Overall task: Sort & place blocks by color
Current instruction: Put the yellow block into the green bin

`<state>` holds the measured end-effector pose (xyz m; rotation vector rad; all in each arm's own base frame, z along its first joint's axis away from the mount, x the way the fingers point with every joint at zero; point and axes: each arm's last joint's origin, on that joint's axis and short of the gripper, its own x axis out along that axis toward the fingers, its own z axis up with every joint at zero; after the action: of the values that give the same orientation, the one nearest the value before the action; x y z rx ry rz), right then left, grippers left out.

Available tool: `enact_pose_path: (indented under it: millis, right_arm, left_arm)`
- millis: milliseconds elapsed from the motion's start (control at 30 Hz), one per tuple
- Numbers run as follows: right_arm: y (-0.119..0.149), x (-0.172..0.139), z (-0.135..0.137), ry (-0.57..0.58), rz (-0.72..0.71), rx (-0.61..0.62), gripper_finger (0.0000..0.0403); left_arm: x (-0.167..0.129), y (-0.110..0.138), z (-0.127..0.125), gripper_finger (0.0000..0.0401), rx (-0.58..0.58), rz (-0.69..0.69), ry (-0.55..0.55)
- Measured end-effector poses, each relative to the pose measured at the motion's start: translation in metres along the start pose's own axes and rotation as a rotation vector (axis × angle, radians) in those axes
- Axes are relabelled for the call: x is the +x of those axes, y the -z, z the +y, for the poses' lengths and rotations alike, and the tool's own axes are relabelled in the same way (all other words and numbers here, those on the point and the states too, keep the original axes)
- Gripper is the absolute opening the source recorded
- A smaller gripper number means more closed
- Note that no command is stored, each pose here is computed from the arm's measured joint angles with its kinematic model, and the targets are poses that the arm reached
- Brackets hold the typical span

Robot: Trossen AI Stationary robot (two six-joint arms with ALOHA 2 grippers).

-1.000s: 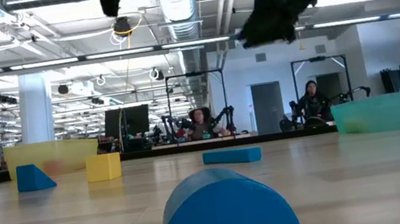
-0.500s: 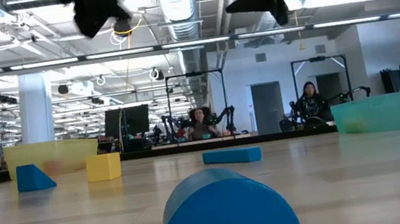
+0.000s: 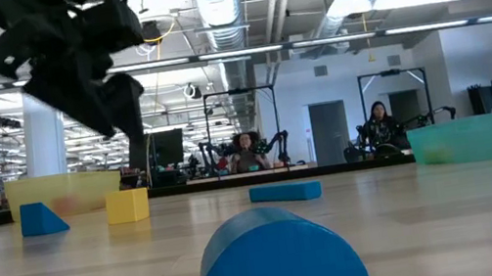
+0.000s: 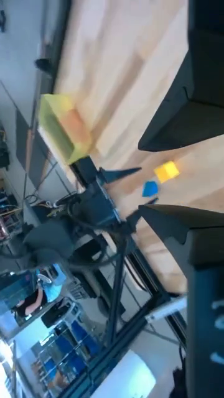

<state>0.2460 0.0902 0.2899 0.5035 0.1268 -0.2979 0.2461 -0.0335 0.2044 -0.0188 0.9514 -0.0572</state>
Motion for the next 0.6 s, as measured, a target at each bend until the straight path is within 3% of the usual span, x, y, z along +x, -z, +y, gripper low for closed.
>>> enact_pose_path:
  millis: [300,600]
  right_arm:
    - [0.025,-0.027,0.018,0.024,0.037,0.123,0.0185]
    - [0.027,-0.029,0.016,0.059,0.036,0.118,0.0175]
  left_arm:
    - [0.044,0.013,-0.002,0.0292,0.104,0.151,0.081]
    - [0.071,0.023,-0.001,0.0238,0.059,0.237,0.055]
